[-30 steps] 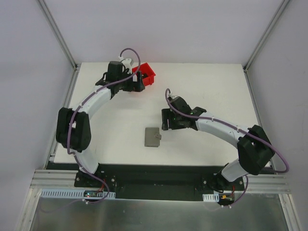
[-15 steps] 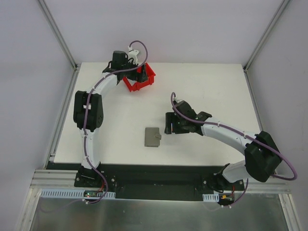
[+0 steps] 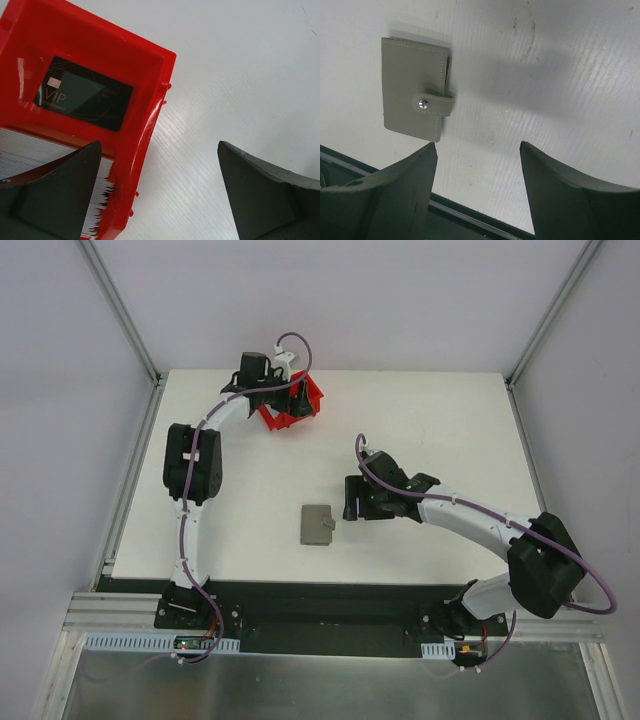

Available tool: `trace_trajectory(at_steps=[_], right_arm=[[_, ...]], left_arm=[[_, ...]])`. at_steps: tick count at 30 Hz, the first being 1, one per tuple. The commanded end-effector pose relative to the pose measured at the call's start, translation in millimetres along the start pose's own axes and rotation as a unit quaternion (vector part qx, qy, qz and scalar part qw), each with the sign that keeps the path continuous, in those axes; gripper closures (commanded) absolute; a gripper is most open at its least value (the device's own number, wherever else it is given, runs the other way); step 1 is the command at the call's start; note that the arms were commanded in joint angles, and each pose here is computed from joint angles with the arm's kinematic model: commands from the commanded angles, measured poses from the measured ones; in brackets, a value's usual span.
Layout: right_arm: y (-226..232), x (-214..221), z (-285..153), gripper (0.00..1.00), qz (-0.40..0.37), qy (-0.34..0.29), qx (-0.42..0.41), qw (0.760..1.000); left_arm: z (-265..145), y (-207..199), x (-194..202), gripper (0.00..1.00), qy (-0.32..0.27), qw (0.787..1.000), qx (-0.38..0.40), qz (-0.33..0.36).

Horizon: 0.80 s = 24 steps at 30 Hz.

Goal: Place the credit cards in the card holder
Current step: Move the storage box to the center of the board.

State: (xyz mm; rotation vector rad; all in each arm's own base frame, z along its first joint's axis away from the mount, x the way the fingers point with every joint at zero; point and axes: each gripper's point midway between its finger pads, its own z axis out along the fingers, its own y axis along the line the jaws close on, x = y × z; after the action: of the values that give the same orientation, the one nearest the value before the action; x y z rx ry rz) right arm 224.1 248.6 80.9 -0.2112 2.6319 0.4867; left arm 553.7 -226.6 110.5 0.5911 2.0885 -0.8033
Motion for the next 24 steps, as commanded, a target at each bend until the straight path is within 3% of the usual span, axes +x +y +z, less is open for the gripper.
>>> trace_trajectory(at_steps=[1, 24], right_arm=[[1, -2, -7, 0.3, 0.009, -0.008, -0.005, 1.0], [-2, 5, 10, 0.3, 0.021, 0.006, 0.001, 1.0]], left_arm=[[3, -12, -17, 0.01, -0.021, 0.999, 0.034, 0.013], [-8, -69, 3, 0.05, 0.008, 0.995, 0.094, -0.027]])
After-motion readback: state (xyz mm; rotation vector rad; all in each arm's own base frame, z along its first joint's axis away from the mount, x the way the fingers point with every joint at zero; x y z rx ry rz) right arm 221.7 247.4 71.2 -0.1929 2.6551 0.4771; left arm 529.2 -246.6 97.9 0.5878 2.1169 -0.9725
